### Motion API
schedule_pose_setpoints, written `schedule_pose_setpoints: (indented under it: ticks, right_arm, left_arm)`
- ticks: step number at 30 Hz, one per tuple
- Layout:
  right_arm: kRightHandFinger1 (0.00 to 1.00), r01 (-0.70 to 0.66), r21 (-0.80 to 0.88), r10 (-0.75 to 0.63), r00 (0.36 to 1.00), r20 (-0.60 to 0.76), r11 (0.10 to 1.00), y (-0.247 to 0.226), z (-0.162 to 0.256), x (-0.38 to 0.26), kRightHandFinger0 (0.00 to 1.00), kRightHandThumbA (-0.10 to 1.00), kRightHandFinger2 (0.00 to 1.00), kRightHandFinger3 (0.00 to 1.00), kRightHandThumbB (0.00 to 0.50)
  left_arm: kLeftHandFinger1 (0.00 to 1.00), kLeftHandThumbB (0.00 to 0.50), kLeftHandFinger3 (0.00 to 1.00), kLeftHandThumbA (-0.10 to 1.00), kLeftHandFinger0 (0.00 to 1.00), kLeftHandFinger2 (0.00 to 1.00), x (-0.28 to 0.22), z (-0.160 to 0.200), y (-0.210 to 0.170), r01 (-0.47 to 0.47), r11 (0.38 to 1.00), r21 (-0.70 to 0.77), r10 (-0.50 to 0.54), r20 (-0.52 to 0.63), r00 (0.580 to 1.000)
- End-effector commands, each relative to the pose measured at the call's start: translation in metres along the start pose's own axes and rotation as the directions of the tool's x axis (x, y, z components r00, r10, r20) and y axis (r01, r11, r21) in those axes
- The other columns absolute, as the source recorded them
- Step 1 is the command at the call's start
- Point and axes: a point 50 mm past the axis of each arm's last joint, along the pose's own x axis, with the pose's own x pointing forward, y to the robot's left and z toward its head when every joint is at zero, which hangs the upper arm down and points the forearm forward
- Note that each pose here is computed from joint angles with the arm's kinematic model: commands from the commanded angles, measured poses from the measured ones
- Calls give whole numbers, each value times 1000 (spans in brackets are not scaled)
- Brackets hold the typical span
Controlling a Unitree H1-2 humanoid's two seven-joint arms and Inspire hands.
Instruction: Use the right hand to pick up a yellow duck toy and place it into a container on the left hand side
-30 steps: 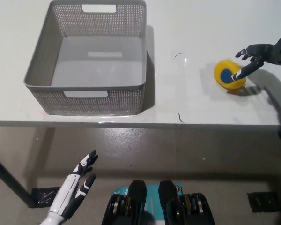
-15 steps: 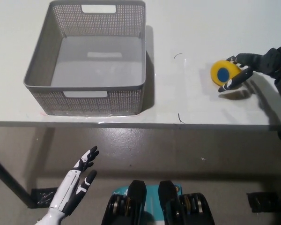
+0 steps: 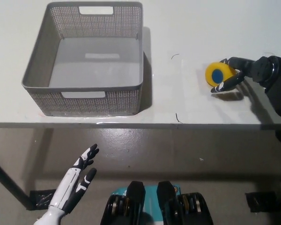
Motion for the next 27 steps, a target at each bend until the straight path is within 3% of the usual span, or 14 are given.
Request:
schedule_pose_setpoints:
  ticks: [1, 4, 5, 6, 7, 8, 9, 10, 11, 13, 15, 17, 20, 27]
  right_arm:
    - [1000, -56, 77, 57, 998, -3, 995, 25, -1, 7, 1000, 676, 1000, 1000, 371]
    - [964, -17, 63, 19, 1000, -17, 998, 26, -2, 8, 897, 451, 1000, 1000, 307]
    - [566, 33, 41, -32, 999, -25, 999, 26, -3, 9, 447, 182, 731, 1000, 280]
    - [724, 56, 28, -56, 998, -19, 998, 26, -3, 9, 519, 39, 799, 966, 274]
    - [1000, 119, 11, -119, 993, -6, 993, 25, -5, 9, 863, -82, 922, 716, 246]
    - [1000, 142, 6, -142, 990, -1, 990, 26, -6, 9, 1000, -96, 947, 643, 226]
    - [767, 202, 16, -202, 979, -16, 979, 23, -8, 8, 684, -100, 749, 813, 146]
    - [380, 246, 53, -246, 969, -2, 968, 21, -10, 7, 208, -100, 552, 664, 141]
    - [383, 261, 60, -261, 965, 3, 964, 20, -11, 7, 113, -100, 531, 563, 135]
    - [516, 315, 98, -318, 948, 16, 944, 20, -13, 6, 235, -100, 599, 500, 144]
    - [605, 357, 125, -363, 931, 29, 926, 17, -15, 5, 173, -100, 885, 534, 110]
    - [667, 376, 143, -385, 922, 41, 916, 16, -17, 4, 141, -100, 1000, 567, 111]
    - [759, 388, 168, -400, 915, 45, 906, 14, -18, 3, 184, -100, 1000, 975, 108]
    - [679, 458, 215, -477, 877, 45, 863, 5, -20, -1, 139, -100, 1000, 1000, 115]
  left_arm:
    - [1000, 300, 1000, 1000, 1000, 1000, 8, 10, 11, -18, 1000, 15, 17, 71, 997]
    - [1000, 300, 1000, 1000, 1000, 1000, 10, 11, 12, -22, 1000, 10, 21, 73, 997]
    - [1000, 294, 1000, 1000, 1000, 1000, 10, 12, 13, -23, 1000, 10, 22, 79, 997]
    - [1000, 293, 1000, 1000, 1000, 1000, 11, 12, 13, -23, 1000, 12, 22, 83, 996]
    - [1000, 291, 1000, 1000, 1000, 1000, 12, 11, 13, -23, 1000, 17, 22, 86, 996]
    - [1000, 291, 1000, 1000, 1000, 1000, 12, 11, 13, -23, 1000, 18, 22, 86, 996]
    - [1000, 289, 1000, 1000, 1000, 1000, 14, 12, 14, -22, 1000, 20, 20, 88, 996]
    - [1000, 290, 1000, 1000, 1000, 1000, 15, 12, 15, -23, 1000, 17, 21, 89, 996]
    - [1000, 294, 1000, 1000, 1000, 1000, 15, 11, 15, -22, 1000, 16, 21, 88, 996]
    - [1000, 296, 1000, 1000, 1000, 1000, 15, 11, 15, -22, 1000, 11, 20, 84, 996]
    - [1000, 292, 1000, 1000, 1000, 1000, 15, 10, 14, -21, 1000, 10, 20, 84, 996]
    - [1000, 286, 1000, 1000, 1000, 1000, 15, 10, 14, -20, 1000, 14, 19, 83, 996]
    - [1000, 275, 1000, 1000, 1000, 1000, 14, 11, 14, -21, 1000, 18, 19, 84, 996]
    - [1000, 266, 1000, 1000, 1000, 1000, 13, 11, 15, -17, 1000, 12, 16, 71, 997]
